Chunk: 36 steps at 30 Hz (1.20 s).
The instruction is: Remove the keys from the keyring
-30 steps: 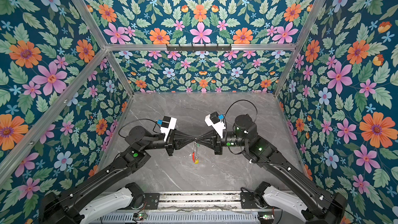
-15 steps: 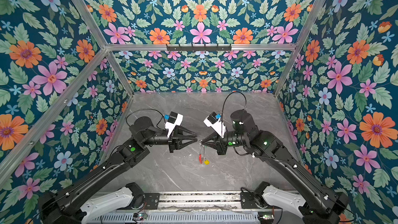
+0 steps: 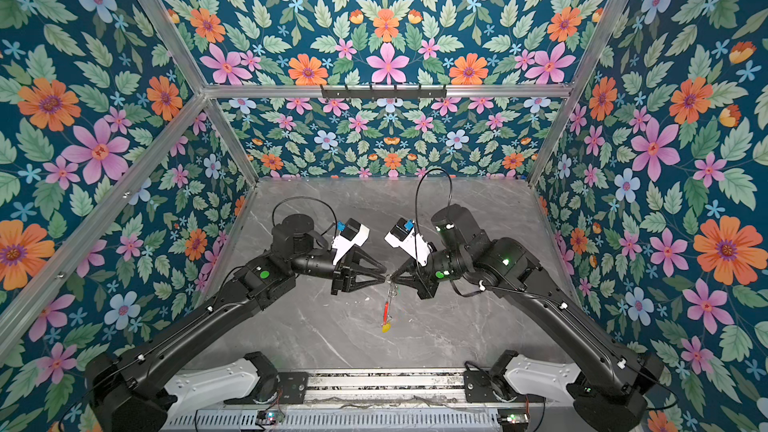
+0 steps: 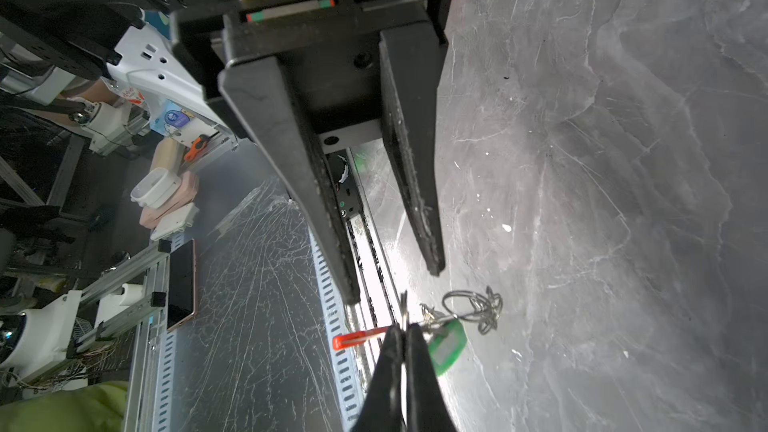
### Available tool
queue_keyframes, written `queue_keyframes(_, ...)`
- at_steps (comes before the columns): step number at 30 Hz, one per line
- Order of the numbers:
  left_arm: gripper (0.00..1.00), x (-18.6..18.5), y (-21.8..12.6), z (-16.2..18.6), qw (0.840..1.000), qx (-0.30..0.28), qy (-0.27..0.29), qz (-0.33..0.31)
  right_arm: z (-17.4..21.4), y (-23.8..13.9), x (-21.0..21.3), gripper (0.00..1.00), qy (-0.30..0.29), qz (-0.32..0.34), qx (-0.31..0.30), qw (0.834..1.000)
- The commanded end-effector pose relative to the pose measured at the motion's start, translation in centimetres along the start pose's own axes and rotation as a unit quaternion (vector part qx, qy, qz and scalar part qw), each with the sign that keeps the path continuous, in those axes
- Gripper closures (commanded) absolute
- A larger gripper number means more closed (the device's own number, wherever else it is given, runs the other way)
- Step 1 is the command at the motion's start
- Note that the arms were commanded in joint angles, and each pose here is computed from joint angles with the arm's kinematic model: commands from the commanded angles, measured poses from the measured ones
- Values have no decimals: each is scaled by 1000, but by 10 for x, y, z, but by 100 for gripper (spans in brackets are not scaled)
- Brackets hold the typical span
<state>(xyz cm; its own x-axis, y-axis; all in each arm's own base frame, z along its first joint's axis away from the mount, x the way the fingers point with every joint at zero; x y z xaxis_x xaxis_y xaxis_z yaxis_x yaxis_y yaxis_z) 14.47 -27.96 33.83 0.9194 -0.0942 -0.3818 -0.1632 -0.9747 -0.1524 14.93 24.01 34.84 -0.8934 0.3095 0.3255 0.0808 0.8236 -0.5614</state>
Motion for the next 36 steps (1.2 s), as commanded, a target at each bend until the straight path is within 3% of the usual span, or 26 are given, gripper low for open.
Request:
queue_keyframes(1, 67, -4, 1, -1, 1000, 2, 9, 17, -1, 0, 2, 100, -10, 0, 4, 1000)
queue_keyframes(6, 70, -3, 3, 0, 1000, 5, 6, 26, -2, 2, 1, 100, -12, 0, 4, 1000)
queue_keyframes(9, 78, -4, 3, 1, 1000, 7, 5, 29, -3, 3, 0, 100, -12, 2, 3, 1000)
queue_keyframes(21, 84, -2, 6, 3, 999, 10, 3, 31, -8, 6, 0, 100, -16, 6, -4, 1000)
queue_keyframes(29, 99, -3, 5, 2, 1000, 7, 8, 24, -13, 6, 3, 100, -19, 3, -14, 1000)
queue_keyframes(34, 100, -3, 4, 2, 1000, 4, 16, 19, -16, 7, 4, 100, -21, 4, -23, 1000)
queue_keyframes(36, 100, -3, 2, 0, 1000, -4, 27, 11, -19, 4, 4, 90, -25, 13, -42, 999)
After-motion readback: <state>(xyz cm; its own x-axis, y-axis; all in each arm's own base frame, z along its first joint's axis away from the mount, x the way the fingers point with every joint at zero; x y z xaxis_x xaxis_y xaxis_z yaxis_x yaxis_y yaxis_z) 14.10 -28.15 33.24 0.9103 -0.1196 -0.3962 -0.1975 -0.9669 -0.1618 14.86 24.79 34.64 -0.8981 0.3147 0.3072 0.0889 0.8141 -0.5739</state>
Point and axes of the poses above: each gripper's point midway between its finger pads, its own y axis out along the fingers, its own x axis along the line the jaws close on, z = x × y, the point moved 4 cm from there along -y, back along the fingers, and after that the axes turned 2 degrees about -y, right-handed, at the moved point
